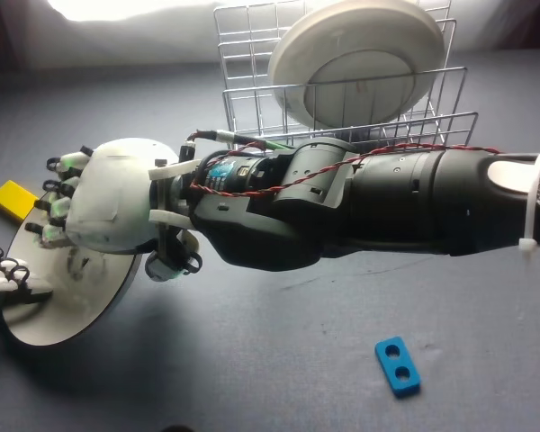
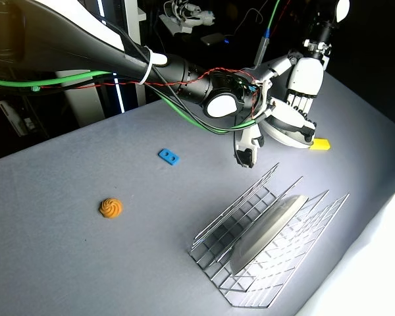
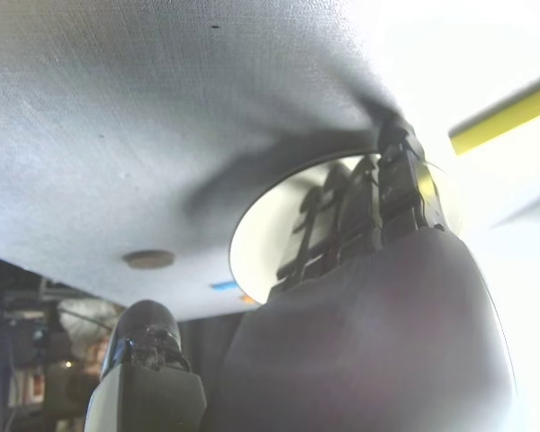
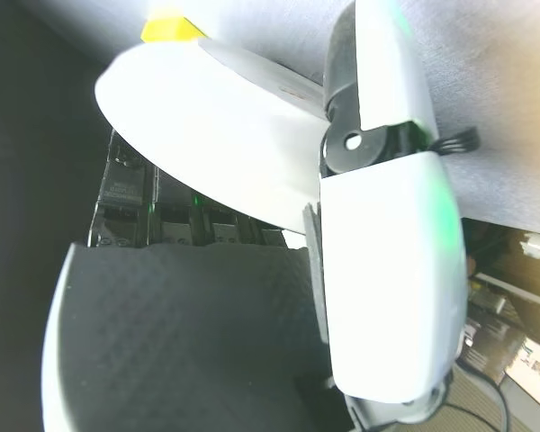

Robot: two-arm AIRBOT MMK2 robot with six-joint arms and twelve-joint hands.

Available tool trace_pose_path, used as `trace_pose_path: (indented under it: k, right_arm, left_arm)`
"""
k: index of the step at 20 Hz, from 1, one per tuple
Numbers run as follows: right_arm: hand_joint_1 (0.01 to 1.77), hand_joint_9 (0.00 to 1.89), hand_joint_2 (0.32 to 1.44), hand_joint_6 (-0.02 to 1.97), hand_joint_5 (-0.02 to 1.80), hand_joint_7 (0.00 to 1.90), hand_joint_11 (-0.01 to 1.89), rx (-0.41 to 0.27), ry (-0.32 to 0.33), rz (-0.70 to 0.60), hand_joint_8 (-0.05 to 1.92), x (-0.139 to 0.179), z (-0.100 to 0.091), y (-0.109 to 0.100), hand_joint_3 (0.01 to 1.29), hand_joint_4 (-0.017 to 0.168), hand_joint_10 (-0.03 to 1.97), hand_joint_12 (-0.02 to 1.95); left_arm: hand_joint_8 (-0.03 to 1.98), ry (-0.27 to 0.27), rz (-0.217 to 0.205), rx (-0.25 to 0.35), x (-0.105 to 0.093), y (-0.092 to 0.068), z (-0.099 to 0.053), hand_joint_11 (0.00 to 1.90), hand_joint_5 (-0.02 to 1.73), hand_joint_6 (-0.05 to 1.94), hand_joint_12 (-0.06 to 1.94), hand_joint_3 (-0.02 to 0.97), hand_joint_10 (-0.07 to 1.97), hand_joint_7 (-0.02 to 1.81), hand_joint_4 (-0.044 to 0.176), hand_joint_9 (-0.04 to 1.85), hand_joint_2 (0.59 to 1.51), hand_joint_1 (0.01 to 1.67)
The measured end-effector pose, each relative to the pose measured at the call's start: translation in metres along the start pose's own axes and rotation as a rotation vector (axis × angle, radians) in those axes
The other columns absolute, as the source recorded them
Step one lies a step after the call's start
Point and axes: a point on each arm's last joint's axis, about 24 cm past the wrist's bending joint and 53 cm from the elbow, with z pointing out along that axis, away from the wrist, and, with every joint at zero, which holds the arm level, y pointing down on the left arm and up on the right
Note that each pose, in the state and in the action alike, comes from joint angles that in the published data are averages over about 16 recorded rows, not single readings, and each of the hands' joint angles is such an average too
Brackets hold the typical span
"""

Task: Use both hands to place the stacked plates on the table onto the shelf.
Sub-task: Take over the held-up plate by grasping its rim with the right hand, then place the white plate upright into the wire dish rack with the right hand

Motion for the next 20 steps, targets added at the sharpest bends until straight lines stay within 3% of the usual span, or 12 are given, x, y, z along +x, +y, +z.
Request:
trace_pose_path:
  k: [6,12,20]
  right_arm:
    - [1.17,0.7,0.95,0.06,0.64,0.67,0.34,-0.004,-0.023,-0.014,0.04,-0.005,0.0,0.001,0.02,-0.002,0.12,1.16]
    - [1.15,0.98,0.91,0.1,0.89,0.93,0.61,-0.011,-0.045,-0.025,0.19,-0.011,0.0,0.003,0.02,-0.004,0.39,1.36]
    - [1.16,1.06,0.89,0.15,0.96,1.02,0.75,-0.013,-0.056,-0.022,0.56,-0.014,0.0,0.003,0.02,-0.005,0.74,1.42]
  left_arm:
    - [-0.01,-0.001,0.0,0.001,-0.001,-0.002,0.0,0.02,-0.01,-0.03,-0.02,0.006,-0.07,-0.01,-0.007,-0.03,1.023,0.02]
    - [-0.01,-0.015,0.026,0.005,-0.009,-0.009,-0.001,0.02,-0.01,-0.03,0.0,0.006,-0.07,0.0,-0.01,-0.02,1.025,0.02]
    - [0.0,-0.061,0.101,0.072,-0.032,-0.041,-0.012,0.02,0.0,-0.01,0.01,0.006,-0.07,0.01,-0.007,0.0,1.029,0.01]
